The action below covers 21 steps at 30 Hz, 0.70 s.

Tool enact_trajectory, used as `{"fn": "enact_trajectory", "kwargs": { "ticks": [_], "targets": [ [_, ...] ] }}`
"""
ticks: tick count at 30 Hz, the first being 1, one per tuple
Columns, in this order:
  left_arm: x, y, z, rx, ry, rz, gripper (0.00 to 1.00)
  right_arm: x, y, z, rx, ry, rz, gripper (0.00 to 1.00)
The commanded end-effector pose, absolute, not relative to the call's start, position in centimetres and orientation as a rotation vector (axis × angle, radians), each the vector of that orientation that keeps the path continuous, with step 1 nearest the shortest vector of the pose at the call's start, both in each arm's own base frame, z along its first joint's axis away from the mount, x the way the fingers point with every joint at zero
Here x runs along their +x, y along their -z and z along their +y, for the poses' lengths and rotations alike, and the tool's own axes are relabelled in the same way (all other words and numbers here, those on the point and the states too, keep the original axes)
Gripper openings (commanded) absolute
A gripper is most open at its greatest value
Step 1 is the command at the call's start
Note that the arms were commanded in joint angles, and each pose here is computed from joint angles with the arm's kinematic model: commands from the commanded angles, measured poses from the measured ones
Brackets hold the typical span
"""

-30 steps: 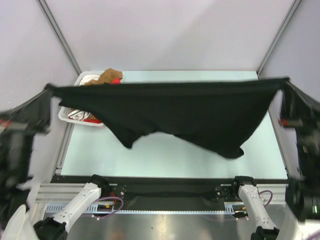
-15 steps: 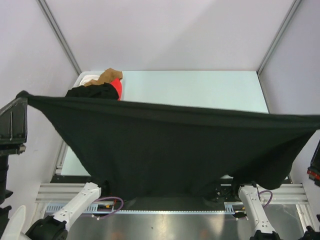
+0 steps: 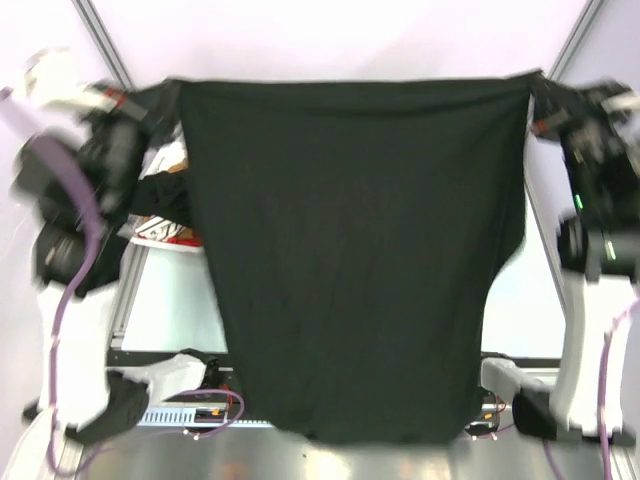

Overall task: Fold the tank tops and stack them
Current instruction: Flatten the tank top out

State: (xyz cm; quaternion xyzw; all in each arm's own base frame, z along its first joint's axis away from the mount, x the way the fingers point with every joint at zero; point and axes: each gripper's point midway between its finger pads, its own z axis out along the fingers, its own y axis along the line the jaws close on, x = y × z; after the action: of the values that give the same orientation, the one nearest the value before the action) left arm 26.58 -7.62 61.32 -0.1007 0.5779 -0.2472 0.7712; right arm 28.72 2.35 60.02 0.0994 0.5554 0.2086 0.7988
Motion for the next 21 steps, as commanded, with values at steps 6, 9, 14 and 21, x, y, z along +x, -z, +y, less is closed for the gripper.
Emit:
{"fn": "enact_trajectory", "kwargs": {
  "ticks": [6,9,14,21],
  "targets": [
    [24.5,-69.1,-5.0,-0.239,0.481,1.005,0.0,29.4,-67.2,2.1,0.182,-0.511,1.019,0.0],
    [22.5,-70.6,-4.0,-0.242,0.462,0.97,0.0,27.7,-68.9,2.1,0.151,-0.509,1.007,0.0],
    [19.0,-70.4,-3.9,-0.218,0.522,0.946,0.0,22.9,-70.1,2.4,0.13,-0.477,0.954,0.0],
    [13.5,-70.4,-2.4,-0.211,0.559,0.886,0.0,14.1,-71.4,3.6,0.094,-0.424,0.884,0.0]
  ]
}}
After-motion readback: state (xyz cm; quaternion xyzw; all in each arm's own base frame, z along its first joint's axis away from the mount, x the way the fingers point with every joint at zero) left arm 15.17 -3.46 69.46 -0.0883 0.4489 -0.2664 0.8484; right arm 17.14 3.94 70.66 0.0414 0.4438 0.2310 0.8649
